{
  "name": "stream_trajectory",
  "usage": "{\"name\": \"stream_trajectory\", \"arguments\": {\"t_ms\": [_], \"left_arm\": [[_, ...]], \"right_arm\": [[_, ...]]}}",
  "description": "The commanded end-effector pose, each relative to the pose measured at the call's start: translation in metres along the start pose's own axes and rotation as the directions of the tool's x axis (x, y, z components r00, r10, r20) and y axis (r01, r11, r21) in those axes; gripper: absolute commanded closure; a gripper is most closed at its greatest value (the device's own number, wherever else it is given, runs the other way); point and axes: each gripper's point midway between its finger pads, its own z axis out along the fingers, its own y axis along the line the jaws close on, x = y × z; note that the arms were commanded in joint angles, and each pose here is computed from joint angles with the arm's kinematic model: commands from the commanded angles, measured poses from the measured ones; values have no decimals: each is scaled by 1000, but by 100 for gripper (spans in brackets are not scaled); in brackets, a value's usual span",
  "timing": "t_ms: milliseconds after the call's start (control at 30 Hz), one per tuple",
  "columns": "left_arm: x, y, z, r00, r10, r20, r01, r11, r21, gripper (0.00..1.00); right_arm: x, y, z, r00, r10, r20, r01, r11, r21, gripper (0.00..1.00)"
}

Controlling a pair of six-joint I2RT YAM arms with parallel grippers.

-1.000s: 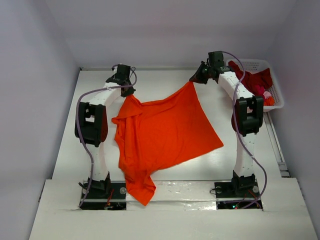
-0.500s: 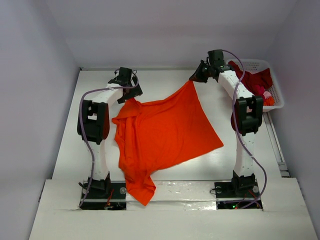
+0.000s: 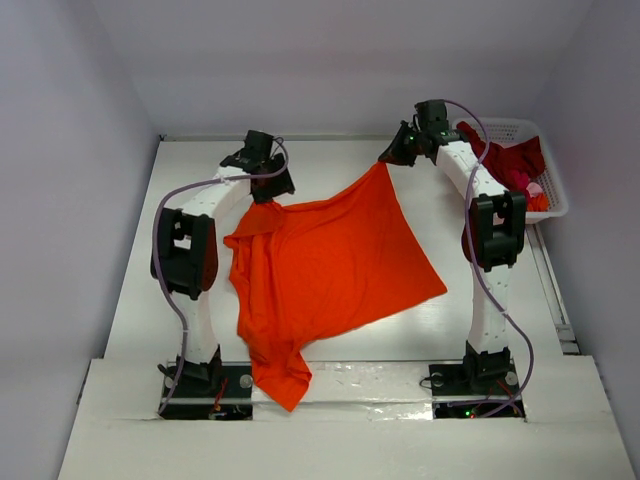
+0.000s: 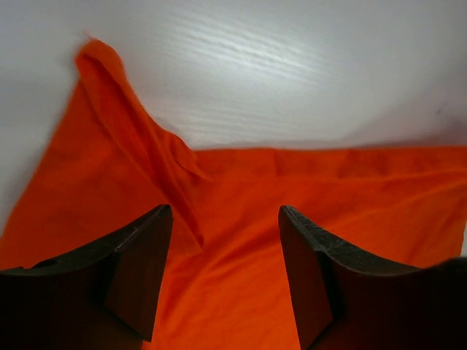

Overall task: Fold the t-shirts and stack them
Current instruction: Grap the side of the flattened tshirt furthest away from the robot with both arms

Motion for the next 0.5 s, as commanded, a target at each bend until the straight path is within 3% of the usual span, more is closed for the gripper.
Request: {"name": "stream_trajectory", "arguments": {"t_ms": [0, 200, 467], "left_arm": [[25, -31, -14, 995, 40, -93, -32, 996, 84, 44], [49, -29, -26, 990, 41, -134, -33, 997, 68, 55], [52, 10, -30, 992, 67, -108, -78, 992, -103, 50]], "right_arm": [[-8, 18, -12, 999, -42, 29, 43, 998, -44, 100], [-10, 21, -15, 998, -46, 35, 47, 998, -48, 100], [-11, 24, -17, 998, -44, 39, 46, 997, -56, 100]]}}
